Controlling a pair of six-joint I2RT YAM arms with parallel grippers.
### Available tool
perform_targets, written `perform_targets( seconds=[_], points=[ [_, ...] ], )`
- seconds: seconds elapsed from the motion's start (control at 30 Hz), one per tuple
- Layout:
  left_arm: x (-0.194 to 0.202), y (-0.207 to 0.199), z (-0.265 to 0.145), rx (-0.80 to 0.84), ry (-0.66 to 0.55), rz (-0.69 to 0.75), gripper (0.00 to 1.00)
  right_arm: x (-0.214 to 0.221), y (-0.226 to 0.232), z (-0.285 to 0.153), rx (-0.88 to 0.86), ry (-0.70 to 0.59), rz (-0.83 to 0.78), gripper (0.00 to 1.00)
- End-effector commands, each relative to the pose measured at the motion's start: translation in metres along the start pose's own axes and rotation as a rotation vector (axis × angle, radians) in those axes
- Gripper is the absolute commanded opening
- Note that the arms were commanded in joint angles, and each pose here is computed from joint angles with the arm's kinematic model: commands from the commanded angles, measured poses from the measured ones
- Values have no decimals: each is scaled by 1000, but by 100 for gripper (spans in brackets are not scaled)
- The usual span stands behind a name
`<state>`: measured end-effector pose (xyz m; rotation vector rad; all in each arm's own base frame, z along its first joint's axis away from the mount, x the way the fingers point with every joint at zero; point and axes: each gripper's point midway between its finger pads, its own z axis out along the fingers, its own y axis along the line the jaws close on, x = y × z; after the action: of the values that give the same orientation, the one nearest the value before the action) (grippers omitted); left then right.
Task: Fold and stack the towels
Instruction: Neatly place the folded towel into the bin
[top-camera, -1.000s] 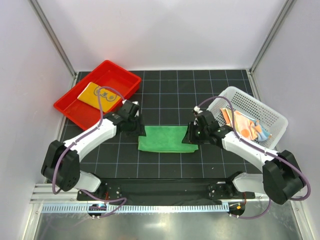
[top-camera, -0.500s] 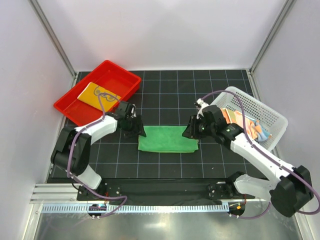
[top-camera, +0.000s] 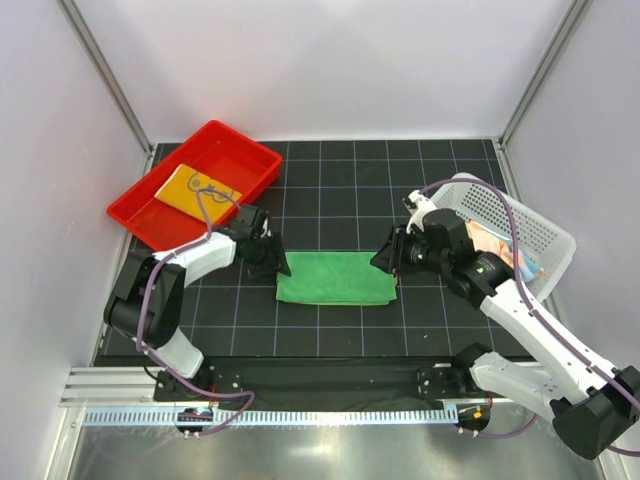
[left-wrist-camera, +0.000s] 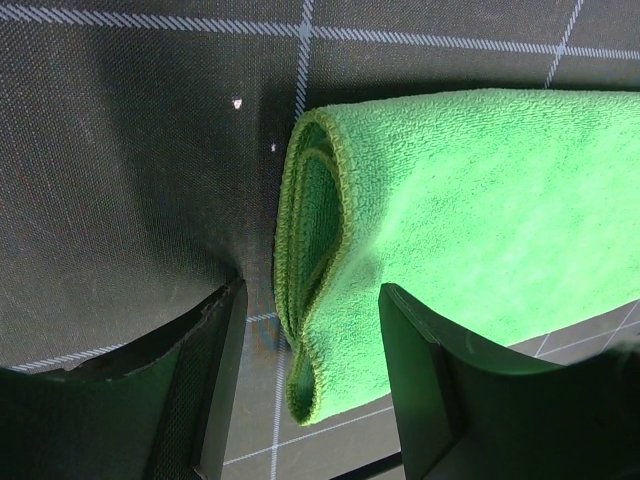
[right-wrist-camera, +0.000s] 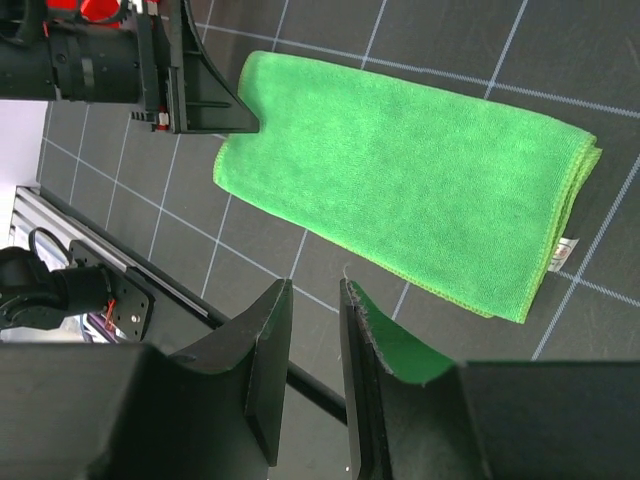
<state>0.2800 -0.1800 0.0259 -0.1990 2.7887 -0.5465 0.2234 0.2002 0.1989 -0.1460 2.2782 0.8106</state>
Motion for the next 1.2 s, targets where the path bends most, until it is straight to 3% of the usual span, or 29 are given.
perform_targets(
  seconds=[0.0,0.4,0.87,0.97,1.03,1.1,1.17],
  points=[
    [-5,10,8,-40,-34,-8,59,-19,11,-15,-15,-62,-28,33],
    [-2,5,17,-16,8,3,60,-18,7,-20,4,-73,-40,33],
    [15,19,26,-57,53,-20,49,-15,6,-19,8,-59,-41,33],
    [16,17,28,-52,61,-18,43,-15,5,-19,12,-58,-39,33],
    [13,13,28,-43,63,-15,28,-16,6,-19,9,-61,-39,33],
    [11,9,27,-32,64,-5,6,-17,6,-20,11,-64,-43,33],
    [5,6,22,-37,63,7,0,-17,5,-22,13,-69,-44,33]
  ],
)
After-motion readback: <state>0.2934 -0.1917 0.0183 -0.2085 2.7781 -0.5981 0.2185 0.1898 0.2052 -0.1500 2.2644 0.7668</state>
